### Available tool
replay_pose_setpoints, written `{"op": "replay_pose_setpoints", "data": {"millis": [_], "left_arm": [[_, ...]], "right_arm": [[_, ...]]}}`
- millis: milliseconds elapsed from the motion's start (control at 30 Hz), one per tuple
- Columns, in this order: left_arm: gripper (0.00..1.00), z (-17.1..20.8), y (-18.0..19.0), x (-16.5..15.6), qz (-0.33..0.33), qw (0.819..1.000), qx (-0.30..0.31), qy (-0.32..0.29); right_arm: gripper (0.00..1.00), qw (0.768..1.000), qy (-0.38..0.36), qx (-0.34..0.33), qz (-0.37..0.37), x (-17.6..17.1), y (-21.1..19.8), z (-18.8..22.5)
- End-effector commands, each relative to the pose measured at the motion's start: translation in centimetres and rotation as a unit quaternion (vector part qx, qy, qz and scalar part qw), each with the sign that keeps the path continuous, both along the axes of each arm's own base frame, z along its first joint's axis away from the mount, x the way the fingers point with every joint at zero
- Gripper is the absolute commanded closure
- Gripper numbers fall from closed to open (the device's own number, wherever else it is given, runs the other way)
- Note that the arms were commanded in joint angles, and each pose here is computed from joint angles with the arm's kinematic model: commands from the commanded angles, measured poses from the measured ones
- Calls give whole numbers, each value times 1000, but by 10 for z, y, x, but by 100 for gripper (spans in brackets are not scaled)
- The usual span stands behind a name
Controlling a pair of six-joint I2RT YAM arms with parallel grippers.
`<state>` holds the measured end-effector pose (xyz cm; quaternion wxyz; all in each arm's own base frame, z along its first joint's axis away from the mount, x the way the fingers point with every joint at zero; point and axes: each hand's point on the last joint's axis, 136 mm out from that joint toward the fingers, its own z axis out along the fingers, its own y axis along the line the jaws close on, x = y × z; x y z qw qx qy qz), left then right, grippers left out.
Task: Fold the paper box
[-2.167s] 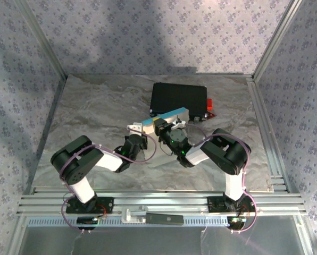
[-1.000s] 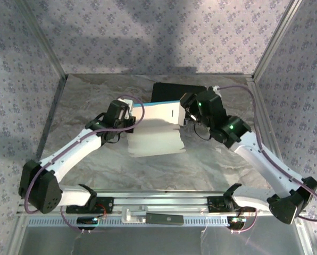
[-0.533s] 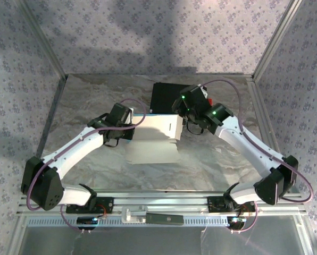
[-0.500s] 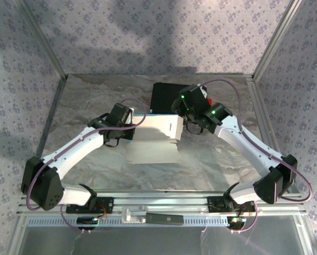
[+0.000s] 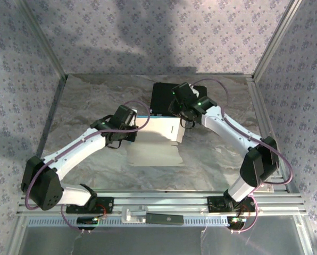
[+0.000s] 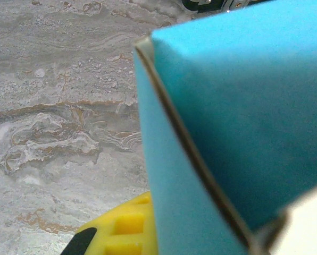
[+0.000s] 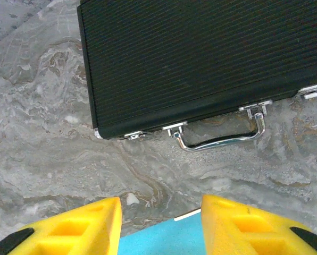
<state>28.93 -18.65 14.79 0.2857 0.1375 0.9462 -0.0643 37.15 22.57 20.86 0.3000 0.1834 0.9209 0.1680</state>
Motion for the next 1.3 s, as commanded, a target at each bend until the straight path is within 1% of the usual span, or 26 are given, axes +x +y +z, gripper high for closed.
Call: {"op": "replay_pose_setpoints", "data": {"millis": [0,133,233,400,567,800,967,1100,1267], "left_arm": [[100,14,-4,5,3,1000,-7,-21],[100,14,-4,6,3,1000,-6,-25],[100,16,-5,6,3,1000,-7,-30],[100,18,-7,7,0,999,-9,-34],[100,17,-6,6,2,999,-8,-37],[100,16,-8,6,1,999,-11,-40],[100,18,-9,5,0,999,-13,-44],[100,18,-10,4,-1,999,-9,-47],[100,17,-8,2,-4,999,-2,-47]], "right_arm": [[56,999,-12,-26,14,7,-6,2],[55,999,7,-13,38,10,-1,-8],[54,998,26,-12,48,4,2,-16],[54,998,29,-4,56,-1,3,-25],[54,997,33,14,68,-6,10,-24],[54,997,48,32,59,-19,13,-28],[54,995,52,63,48,-17,23,-32],[54,995,53,80,33,-18,23,-29],[54,998,49,46,13,-18,-2,-28]]}}
